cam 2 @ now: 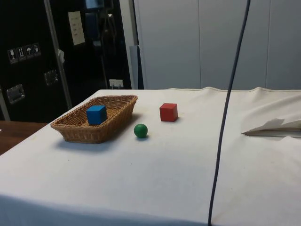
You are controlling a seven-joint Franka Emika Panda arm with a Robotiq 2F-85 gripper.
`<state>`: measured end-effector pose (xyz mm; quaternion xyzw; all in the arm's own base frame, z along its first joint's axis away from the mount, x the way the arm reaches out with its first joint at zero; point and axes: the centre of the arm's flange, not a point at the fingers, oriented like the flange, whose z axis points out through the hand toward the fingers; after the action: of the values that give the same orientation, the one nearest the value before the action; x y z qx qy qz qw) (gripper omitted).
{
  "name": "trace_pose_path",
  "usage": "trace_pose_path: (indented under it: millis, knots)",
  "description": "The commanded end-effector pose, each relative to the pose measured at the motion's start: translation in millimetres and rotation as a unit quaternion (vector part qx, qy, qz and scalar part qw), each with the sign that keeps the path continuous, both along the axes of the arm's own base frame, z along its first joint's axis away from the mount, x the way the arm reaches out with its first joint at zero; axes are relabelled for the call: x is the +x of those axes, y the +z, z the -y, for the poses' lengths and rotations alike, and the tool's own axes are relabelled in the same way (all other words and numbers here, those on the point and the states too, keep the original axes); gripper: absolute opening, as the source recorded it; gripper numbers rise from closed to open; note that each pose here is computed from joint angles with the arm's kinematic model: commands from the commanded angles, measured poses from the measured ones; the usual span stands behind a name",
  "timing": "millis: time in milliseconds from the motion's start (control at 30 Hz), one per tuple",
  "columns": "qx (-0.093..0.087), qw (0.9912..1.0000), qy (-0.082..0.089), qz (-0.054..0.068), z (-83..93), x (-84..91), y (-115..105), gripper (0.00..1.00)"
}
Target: Place all non-red objects into the basket.
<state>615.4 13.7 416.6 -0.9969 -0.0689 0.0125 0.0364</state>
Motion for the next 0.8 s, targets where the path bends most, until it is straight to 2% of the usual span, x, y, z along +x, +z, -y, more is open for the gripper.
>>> trace_pose_path:
  millis: [0, 133, 167, 200, 400, 433, 467, 667, 700, 767]
  knots:
    - [-0.002, 0.99999, -0.002, 0.002, 0.7, -2.9, 1.5, 1.00]
    - [0.000, 0.99999, -0.005, 0.002, 2.2, -11.0, 5.1, 1.00]
    - [0.002, 0.99999, -0.003, -0.001, 2.1, -9.1, 3.3, 1.00]
    - [0.000, 0.99998, -0.005, 0.002, 2.3, -12.4, 5.8, 1.00]
    - [0.002, 0.99991, -0.013, 0.001, 3.3, -21.8, 8.3, 1.00]
    - [0.005, 0.99994, -0.009, -0.003, 3.1, -19.6, 6.8, 1.00]
    - [0.002, 0.99985, -0.017, 0.000, 3.5, -24.2, 8.3, 1.00]
    - [0.001, 0.99951, -0.031, -0.002, 4.3, -30.4, 9.3, 1.00]
    - [0.005, 0.99960, -0.027, -0.006, 3.9, -28.1, 7.2, 1.00]
    - [0.001, 0.99937, -0.035, -0.003, 4.5, -32.3, 9.0, 1.00]
